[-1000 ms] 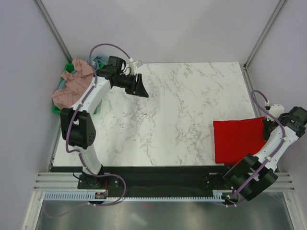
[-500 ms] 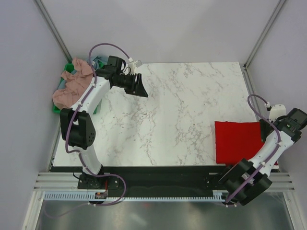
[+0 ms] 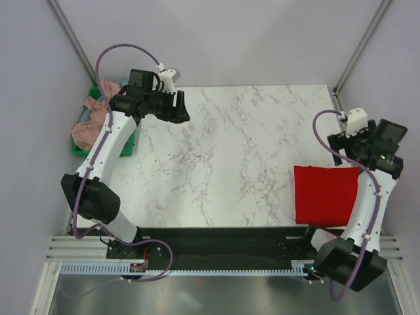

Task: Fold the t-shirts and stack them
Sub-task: Reset both grippers

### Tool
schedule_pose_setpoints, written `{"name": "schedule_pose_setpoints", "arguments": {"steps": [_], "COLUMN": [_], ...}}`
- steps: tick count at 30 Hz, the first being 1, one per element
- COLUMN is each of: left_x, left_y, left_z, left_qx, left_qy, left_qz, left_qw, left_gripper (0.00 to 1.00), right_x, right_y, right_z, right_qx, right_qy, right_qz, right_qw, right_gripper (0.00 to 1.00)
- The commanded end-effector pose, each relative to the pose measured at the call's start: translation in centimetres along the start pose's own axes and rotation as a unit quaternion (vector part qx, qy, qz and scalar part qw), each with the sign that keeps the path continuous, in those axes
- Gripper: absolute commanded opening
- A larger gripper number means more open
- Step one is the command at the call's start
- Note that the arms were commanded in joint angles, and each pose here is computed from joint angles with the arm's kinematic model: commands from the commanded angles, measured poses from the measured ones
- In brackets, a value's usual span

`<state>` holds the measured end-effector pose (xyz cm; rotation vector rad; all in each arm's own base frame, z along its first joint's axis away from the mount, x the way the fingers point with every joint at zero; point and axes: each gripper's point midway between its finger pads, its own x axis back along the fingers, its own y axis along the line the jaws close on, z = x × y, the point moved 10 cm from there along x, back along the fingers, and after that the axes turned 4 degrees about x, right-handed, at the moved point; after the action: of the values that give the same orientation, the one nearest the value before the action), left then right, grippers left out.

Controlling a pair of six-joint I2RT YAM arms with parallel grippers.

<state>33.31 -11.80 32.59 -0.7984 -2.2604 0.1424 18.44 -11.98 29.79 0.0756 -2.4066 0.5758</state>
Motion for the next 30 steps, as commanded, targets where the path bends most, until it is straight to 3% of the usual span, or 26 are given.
{"name": "schedule_pose_setpoints", "arguments": {"steps": [1, 4, 11, 17, 24, 30], "left_x": [1.9, 2.1, -0.3, -3.2, -6.5, -7.1], "left_y": [0.1, -0.1, 0.8, 2.9, 4.9, 4.8], "left_z": [-1.4, -1.6, -3.9, -5.3, -5.4, -5.3], "left_qx": [-0.005, 0.016, 0.035, 0.043, 0.036, 0.003], "left_qy": [-0.033, -0.037, -0.046, -0.047, -0.033, -0.027], "left_qz": [-0.068, -0.067, -0.052, -0.082, -0.113, -0.124], "left_qw": [0.997, 0.997, 0.997, 0.995, 0.992, 0.992], "left_gripper": [0.78, 0.93, 0.93, 0.89, 0.83, 0.84], "right_x": [-2.3, -4.6, -8.8, -12.6, -16.2, -18.1], "right_y": [2.6, 3.5, 6.7, 10.2, 13.3, 16.8], "right_z": [-5.3, -8.1, -12.7, -12.9, -17.1, -18.5], "right_qx": [-0.015, -0.076, -0.182, -0.132, -0.166, -0.151], "right_qy": [-0.059, -0.053, -0.088, -0.058, -0.107, -0.091], "right_qz": [-0.045, -0.05, -0.113, -0.12, -0.092, -0.086], "right_qw": [0.997, 0.994, 0.973, 0.982, 0.976, 0.98], "right_gripper": [0.98, 0.98, 0.98, 0.98, 0.98, 0.98]}}
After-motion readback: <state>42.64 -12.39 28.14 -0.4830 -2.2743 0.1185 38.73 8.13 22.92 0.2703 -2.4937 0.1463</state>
